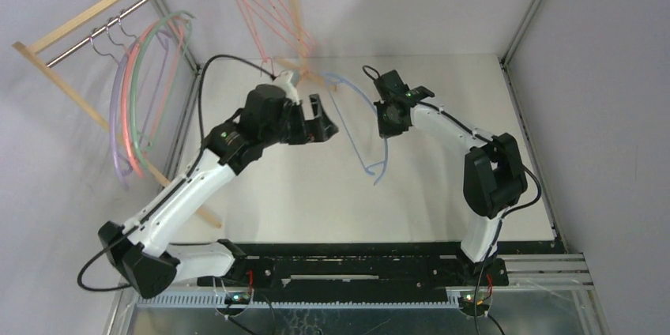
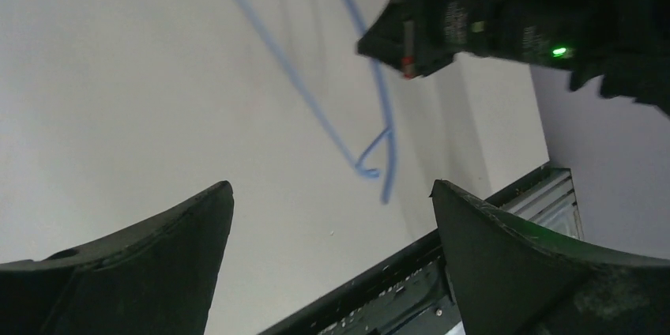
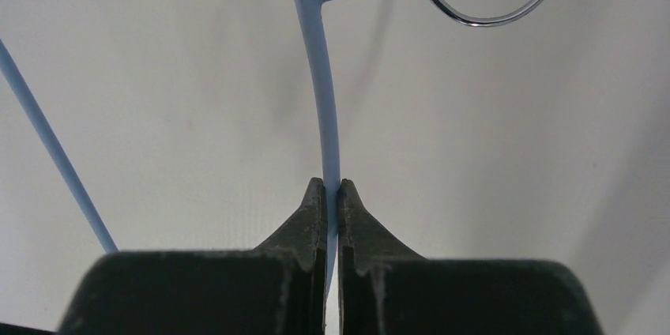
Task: Organize the hangers
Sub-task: Pick up the hanger at the center of the board.
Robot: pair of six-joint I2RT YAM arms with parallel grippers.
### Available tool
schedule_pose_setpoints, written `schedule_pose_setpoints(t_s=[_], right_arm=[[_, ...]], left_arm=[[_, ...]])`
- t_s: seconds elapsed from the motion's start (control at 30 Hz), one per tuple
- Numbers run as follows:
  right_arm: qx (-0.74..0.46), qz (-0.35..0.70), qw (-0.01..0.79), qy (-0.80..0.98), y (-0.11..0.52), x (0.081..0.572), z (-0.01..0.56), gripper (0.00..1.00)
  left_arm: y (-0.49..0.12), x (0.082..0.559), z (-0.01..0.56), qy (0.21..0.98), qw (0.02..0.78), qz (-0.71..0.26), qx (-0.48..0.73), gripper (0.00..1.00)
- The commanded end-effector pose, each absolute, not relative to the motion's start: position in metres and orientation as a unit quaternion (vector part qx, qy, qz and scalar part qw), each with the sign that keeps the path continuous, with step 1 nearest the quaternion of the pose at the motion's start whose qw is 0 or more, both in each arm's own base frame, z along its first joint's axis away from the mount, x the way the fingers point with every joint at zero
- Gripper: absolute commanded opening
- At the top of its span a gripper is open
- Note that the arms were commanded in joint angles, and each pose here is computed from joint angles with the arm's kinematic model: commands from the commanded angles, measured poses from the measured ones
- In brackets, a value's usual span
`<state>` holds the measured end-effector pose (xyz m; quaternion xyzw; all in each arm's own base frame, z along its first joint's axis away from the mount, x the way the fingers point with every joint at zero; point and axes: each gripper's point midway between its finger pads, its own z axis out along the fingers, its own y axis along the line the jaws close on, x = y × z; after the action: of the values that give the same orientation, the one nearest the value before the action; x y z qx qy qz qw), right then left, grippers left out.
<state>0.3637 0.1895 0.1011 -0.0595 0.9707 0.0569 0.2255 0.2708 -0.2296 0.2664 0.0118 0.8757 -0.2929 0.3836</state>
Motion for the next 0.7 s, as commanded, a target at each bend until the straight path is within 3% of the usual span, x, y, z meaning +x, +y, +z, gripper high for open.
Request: schedule_pose_setpoints(t_s=[0.0,0.27,0.67], right_arm=[[-0.026,0.036,0.285,0.958,0.201,0.393,0.139,0.0],[-0.032,0.06,0.294,0.953,0.221,0.407,0.164,0.0],[-0.038,0.168,0.274,0.946,0.242,0.391,0.198,0.0]], left_arm=[[-0.261,0.283,0.28,0.873,0.408,-0.256,0.072,0.99],[-0.312,0.28,0.26,0.884,0.386,-0.192,0.178,0.99],[-0.317,0.282,0.222,0.895,0.381,-0.151,0.175,1.0]])
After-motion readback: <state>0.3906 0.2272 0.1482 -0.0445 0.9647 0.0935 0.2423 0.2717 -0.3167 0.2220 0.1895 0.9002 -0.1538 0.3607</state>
